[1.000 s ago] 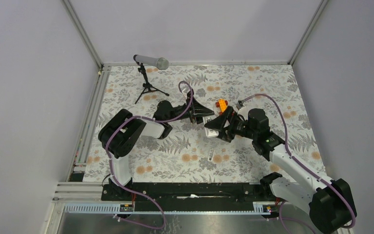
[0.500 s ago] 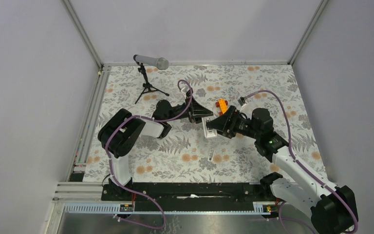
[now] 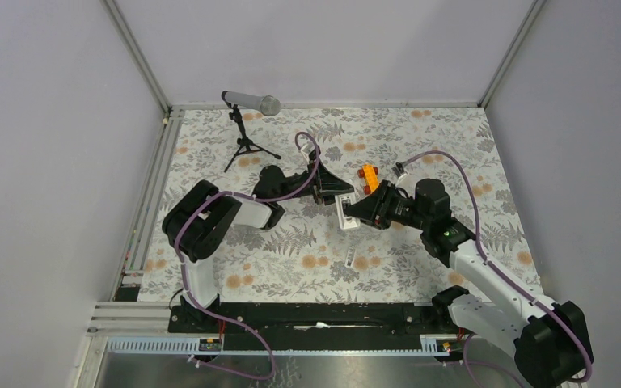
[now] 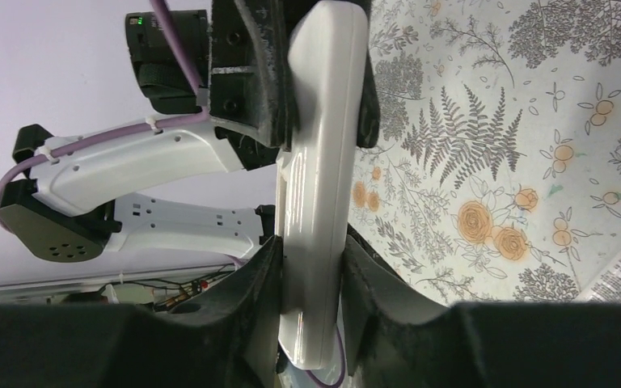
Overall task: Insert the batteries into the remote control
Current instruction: Load the battery into the remote control.
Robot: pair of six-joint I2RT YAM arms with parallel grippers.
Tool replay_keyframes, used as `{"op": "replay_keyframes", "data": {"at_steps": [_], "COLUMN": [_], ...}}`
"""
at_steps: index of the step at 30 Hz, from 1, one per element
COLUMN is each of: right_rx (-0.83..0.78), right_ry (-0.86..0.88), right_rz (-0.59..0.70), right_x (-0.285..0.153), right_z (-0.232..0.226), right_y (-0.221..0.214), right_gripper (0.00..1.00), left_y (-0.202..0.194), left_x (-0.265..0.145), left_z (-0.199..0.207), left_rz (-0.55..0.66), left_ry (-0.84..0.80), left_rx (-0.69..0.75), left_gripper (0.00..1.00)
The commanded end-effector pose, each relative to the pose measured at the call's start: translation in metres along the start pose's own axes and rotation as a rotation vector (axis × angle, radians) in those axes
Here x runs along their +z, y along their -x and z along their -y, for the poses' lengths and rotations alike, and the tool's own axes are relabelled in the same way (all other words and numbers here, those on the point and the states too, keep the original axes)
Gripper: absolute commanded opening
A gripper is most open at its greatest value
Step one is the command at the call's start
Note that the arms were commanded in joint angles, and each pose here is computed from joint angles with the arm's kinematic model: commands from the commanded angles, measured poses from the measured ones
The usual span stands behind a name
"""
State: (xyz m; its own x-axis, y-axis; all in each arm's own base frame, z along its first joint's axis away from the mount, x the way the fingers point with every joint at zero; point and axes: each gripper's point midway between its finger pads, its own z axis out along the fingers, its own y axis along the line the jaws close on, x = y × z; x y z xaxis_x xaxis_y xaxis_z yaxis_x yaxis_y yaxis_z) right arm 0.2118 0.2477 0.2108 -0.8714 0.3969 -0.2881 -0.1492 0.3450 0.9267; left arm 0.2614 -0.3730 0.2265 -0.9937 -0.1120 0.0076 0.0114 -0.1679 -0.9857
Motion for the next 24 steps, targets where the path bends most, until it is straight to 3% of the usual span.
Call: {"op": "replay_keyframes", "data": {"at_steps": [1, 4, 6, 8, 11, 14, 17, 24], "right_rx": [-0.028, -0.027, -0.026, -0.022, -0.026, -0.033, -0.033, -0.024], "right_ry": [0.007, -0.007, -0.017, -0.024, -0.017, -0.007, 0.009, -0.024], "right_rz": [-0.014, -0.02, -0.021, -0.019, -0.01, 0.015, 0.035, 0.077], "right_x": [0.001, 0.002, 0.002, 0.002, 0.0, -0.002, -0.003, -0.006], "right_z": [0.002, 0.006, 0.008, 0.009, 0.006, 0.001, -0.003, 0.005], "right_y": [-0.001, -0.002, -0.003, -0.003, -0.001, 0.002, 0.005, 0.009], "right_gripper": [0.29, 0.19, 0.19, 0.31, 0.63, 0.79, 0.87, 0.85], "left_y": [-0.008, -0.008, -0.008, -0.008, -0.007, -0.007, -0.004, -0.003], "left_x": [-0.001, -0.001, -0.001, -0.001, -0.003, -0.006, -0.01, -0.017], "left_z": [0.031, 0.028, 0.027, 0.027, 0.026, 0.028, 0.027, 0.008], "left_rz": [-0.026, -0.026, -0.025, -0.026, -0.024, -0.021, -0.006, 0.013], "left_ry": [-0.065, -0.05, -0.043, -0.04, -0.034, -0.039, -0.024, 0.065], "left_rx": [0.103, 0.106, 0.108, 0.114, 0.124, 0.148, 0.177, 0.23], "left_gripper": [0.0, 0.0, 0.0, 0.0, 0.0, 0.0, 0.0, 0.0]}}
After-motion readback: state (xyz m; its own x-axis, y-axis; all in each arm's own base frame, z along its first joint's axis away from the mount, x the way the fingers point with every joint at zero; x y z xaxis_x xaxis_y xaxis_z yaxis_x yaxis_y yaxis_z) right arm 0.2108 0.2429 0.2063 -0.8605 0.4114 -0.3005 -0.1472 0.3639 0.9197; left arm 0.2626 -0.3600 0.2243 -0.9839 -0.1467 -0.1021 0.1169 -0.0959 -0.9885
